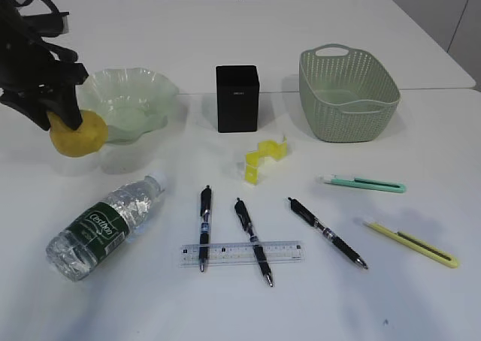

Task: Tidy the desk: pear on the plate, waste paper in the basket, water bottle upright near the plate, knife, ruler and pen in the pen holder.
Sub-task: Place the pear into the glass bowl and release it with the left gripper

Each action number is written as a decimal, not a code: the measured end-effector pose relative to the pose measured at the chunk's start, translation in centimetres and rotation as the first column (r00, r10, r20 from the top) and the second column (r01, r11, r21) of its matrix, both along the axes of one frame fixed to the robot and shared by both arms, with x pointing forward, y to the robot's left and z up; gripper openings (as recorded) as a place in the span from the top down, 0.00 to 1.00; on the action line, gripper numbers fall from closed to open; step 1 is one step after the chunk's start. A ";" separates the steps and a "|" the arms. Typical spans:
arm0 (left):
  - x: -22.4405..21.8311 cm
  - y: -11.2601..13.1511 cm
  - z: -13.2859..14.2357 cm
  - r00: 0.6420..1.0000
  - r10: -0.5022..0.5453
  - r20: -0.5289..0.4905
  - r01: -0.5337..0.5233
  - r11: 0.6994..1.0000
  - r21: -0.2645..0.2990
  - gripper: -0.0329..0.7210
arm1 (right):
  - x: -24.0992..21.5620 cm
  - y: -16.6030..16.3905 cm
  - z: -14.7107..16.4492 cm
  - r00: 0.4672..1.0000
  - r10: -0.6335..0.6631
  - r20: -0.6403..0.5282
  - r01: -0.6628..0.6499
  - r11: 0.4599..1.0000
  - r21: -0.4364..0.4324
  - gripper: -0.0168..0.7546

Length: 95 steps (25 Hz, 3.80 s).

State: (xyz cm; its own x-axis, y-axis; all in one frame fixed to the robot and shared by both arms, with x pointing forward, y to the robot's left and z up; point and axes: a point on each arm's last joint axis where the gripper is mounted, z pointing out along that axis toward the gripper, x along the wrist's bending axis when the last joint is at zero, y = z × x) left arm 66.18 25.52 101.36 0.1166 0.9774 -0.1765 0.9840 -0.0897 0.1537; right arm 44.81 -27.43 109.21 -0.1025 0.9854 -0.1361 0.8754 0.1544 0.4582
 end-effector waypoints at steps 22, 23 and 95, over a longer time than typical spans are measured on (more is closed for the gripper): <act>1.4 -0.1 3.7 0.992 -0.001 0.128 0.003 1.000 -0.011 0.54 | 0.3 0.1 0.1 0.999 0.006 0.035 -0.007 1.000 0.012 0.23; 1.4 -0.1 3.7 0.992 -0.001 0.127 0.003 1.000 -0.011 0.54 | 0.3 0.1 0.2 0.999 0.007 0.037 -0.007 1.000 0.010 0.23; 9.2 1.5 -1.2 0.975 0.115 0.192 -0.102 0.992 -0.074 0.54 | 1.3 0.3 0.8 0.985 0.032 0.170 -0.036 0.999 0.018 0.23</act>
State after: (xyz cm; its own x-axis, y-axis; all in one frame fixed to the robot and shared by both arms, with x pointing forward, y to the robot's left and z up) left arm 75.36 27.03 100.15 0.0489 0.9736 -0.2229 0.9376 0.0322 0.3463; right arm 46.12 -27.10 110.05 -0.1133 0.9845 -0.1341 0.7792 0.1718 0.6028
